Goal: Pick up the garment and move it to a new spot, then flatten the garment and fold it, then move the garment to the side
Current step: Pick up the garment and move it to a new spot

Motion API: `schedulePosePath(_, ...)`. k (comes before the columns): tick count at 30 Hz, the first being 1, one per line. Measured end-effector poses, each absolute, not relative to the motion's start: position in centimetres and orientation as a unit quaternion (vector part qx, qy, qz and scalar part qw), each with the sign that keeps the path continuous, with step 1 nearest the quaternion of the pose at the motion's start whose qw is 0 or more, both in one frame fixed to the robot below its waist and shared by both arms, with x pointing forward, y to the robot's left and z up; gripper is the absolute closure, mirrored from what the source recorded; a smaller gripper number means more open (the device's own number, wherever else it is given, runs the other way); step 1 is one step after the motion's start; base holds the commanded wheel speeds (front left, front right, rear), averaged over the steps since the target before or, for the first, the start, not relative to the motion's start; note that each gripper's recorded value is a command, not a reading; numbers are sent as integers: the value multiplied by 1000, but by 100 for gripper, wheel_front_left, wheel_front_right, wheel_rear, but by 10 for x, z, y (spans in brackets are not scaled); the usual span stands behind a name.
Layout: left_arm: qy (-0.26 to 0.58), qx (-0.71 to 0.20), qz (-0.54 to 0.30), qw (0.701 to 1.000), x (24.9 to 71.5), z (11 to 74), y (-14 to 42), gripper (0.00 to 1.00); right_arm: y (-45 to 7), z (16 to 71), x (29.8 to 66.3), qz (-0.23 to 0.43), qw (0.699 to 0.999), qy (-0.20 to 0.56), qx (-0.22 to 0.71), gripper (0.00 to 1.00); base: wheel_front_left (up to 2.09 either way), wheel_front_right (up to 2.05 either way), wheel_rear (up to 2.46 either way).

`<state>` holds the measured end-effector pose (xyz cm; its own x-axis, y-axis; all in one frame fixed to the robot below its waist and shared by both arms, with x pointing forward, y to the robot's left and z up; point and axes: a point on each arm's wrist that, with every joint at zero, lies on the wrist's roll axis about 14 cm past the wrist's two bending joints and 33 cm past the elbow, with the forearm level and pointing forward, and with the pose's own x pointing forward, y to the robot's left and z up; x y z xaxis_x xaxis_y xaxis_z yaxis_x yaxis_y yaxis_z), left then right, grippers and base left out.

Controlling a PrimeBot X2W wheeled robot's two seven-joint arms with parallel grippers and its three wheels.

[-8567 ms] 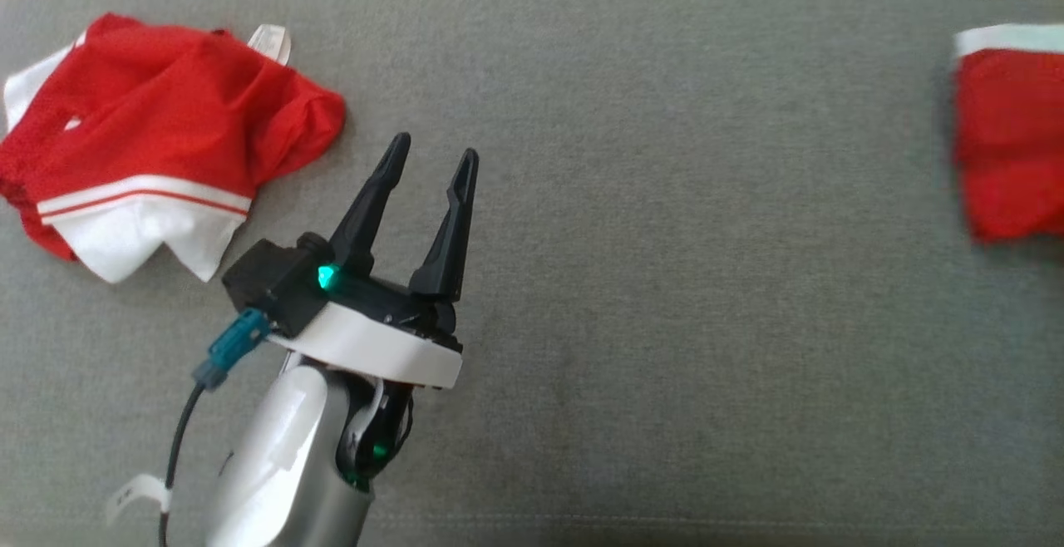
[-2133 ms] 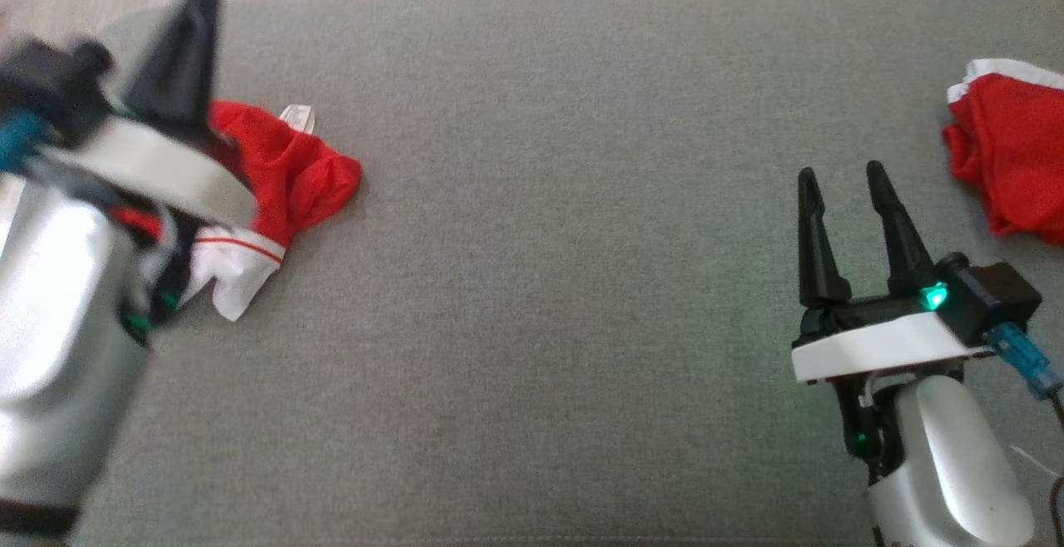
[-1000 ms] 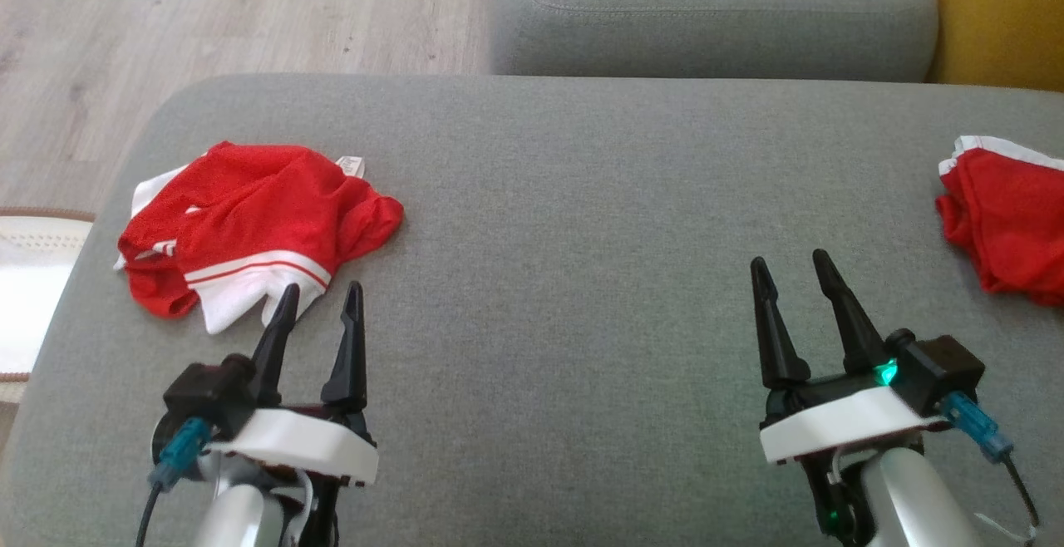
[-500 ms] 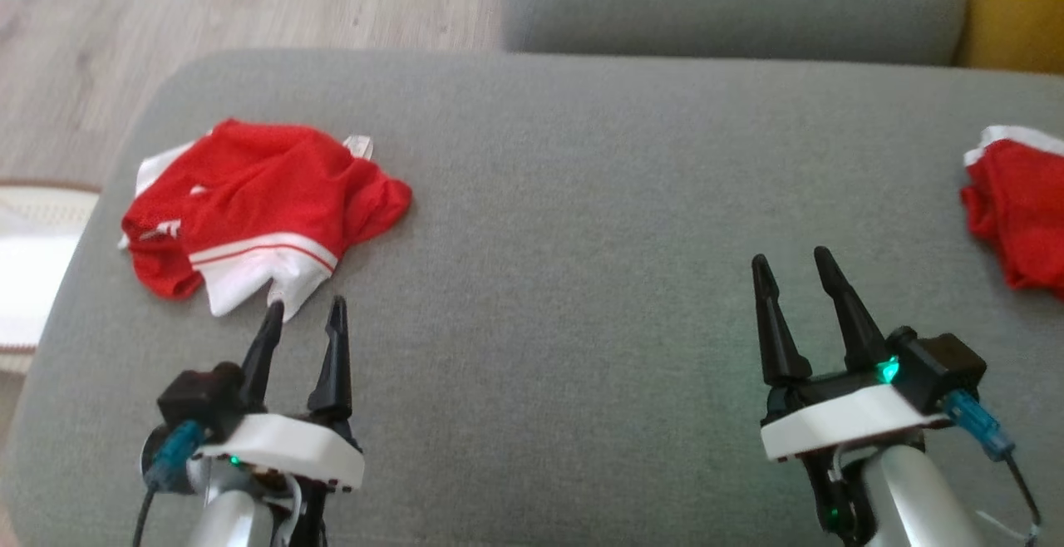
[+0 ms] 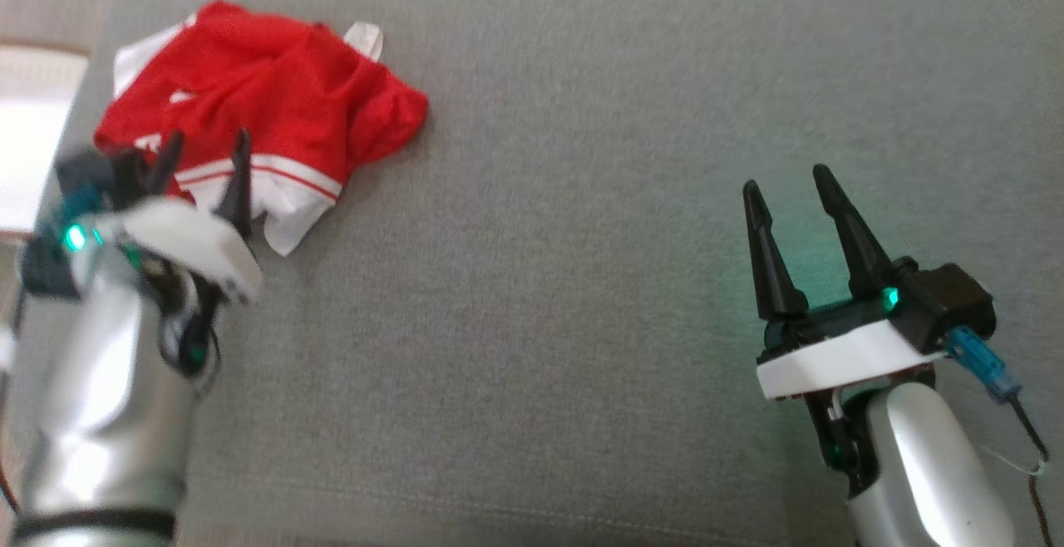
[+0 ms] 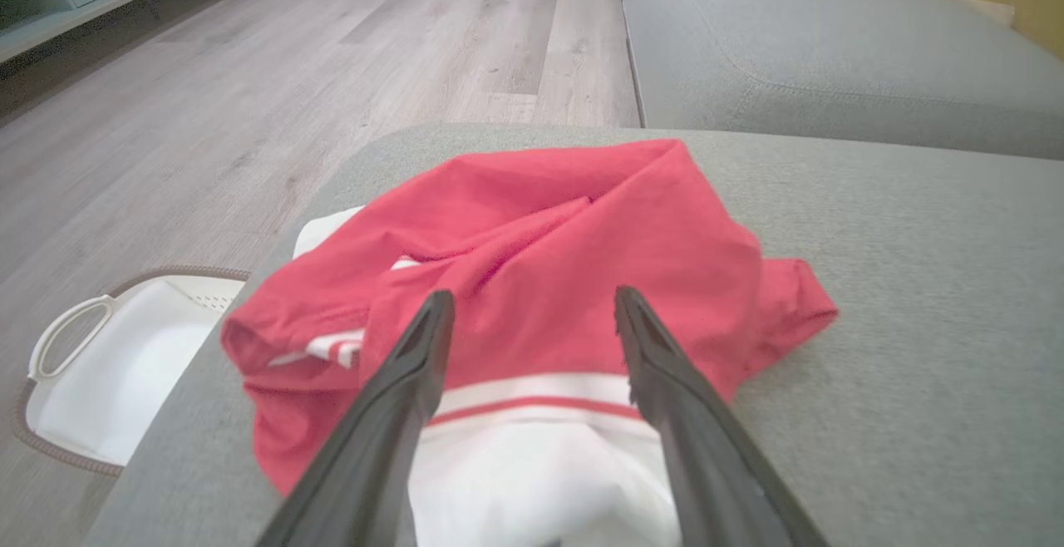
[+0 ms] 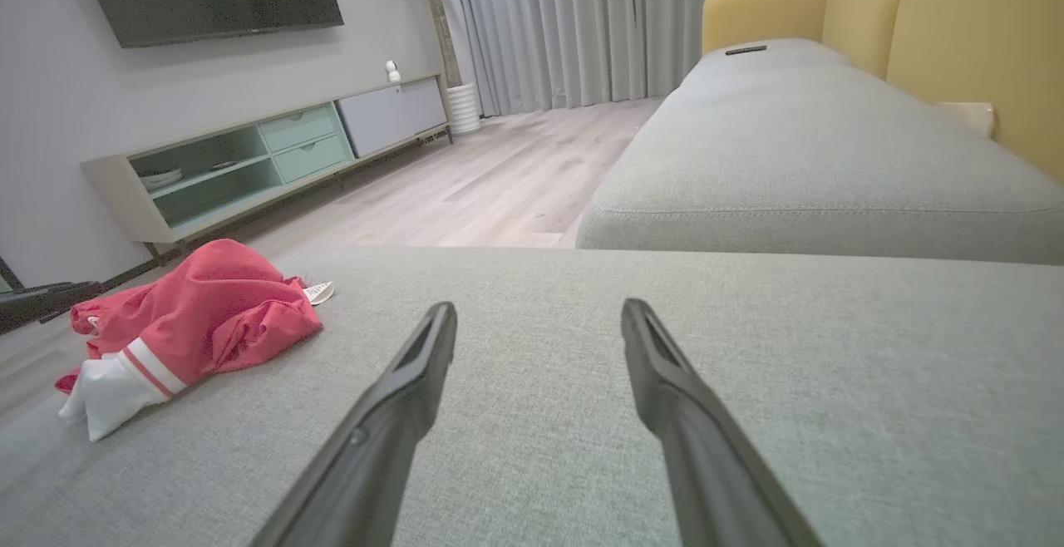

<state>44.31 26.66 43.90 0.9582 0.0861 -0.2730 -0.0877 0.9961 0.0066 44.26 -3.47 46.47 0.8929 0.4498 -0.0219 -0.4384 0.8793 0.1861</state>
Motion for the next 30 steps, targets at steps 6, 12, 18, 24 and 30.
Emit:
schedulePosePath(6,247,39,39,967,470,406,293,0,-25,438,456,240,965,61,84,0,0,0,0)
schedulePosePath(12,333,50,23,941,484,375,292,0,-27,419,466,237,965,81,78,0,0,0,0)
schedulePosePath(18,386,29,20,922,489,357,296,0,-33,409,470,229,966,90,78,0,0,0,0)
schedulePosePath(24,370,28,11,929,499,364,295,100,-40,412,475,221,969,86,72,0,0,0,0)
schedulePosePath(30,260,47,5,965,513,408,297,100,-41,429,472,220,971,64,69,0,0,0,0)
